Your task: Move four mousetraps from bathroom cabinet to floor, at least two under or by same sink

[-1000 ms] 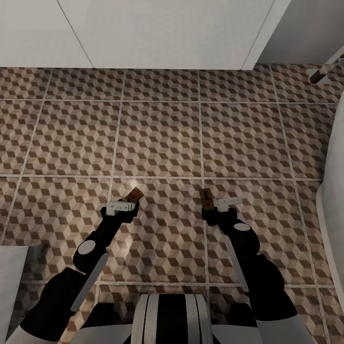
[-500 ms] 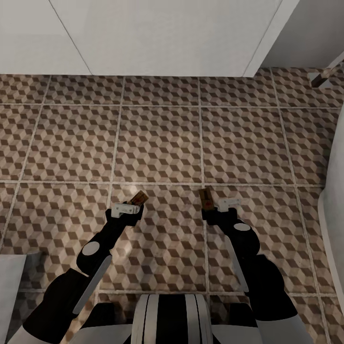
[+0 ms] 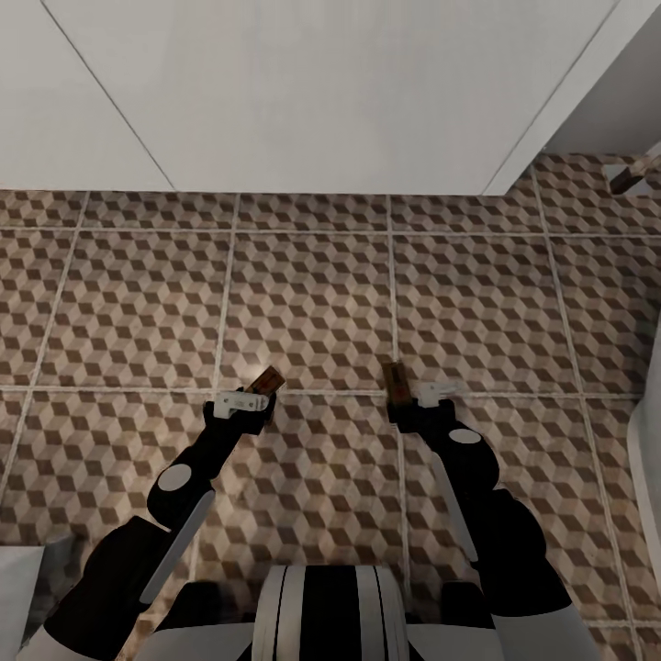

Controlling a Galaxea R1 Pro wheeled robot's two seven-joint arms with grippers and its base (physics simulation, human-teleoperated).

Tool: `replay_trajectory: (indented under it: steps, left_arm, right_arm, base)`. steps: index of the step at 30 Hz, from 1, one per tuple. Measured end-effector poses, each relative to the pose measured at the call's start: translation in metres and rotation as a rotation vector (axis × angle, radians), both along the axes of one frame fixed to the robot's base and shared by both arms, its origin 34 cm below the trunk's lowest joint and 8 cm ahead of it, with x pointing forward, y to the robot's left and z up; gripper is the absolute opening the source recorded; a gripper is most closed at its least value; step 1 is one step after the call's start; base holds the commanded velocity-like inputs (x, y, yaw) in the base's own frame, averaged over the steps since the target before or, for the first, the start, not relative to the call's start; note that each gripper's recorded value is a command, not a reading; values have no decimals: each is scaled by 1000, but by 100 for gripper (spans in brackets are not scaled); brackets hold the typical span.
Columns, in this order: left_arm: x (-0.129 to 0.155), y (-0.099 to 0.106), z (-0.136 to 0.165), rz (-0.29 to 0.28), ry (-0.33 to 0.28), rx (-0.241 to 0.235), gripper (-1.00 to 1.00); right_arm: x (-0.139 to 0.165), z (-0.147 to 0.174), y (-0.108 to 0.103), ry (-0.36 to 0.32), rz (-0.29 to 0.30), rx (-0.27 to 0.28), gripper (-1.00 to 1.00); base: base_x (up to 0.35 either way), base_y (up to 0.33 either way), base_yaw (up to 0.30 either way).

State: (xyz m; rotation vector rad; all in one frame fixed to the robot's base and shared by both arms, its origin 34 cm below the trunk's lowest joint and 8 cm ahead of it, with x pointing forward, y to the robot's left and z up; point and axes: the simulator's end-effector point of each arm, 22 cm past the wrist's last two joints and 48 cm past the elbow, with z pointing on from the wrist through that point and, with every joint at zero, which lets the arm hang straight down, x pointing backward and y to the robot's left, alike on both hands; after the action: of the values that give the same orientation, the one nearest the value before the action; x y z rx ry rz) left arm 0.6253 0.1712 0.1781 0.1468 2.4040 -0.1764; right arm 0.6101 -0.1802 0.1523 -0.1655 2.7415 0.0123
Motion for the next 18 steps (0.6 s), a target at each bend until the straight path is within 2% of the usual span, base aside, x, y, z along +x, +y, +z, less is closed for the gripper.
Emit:
replay_trajectory:
  steps: [11, 18]
  left_arm:
    - [0, 0, 0, 0, 0, 0, -100]
    - [0, 0, 0, 0, 0, 0, -100]
  right_arm:
    - [0, 0, 0, 0, 0, 1, -100]
    - [0, 0, 0, 1, 1, 1, -100]
  base:
    - [254, 74, 0]
    - [71, 8, 0]
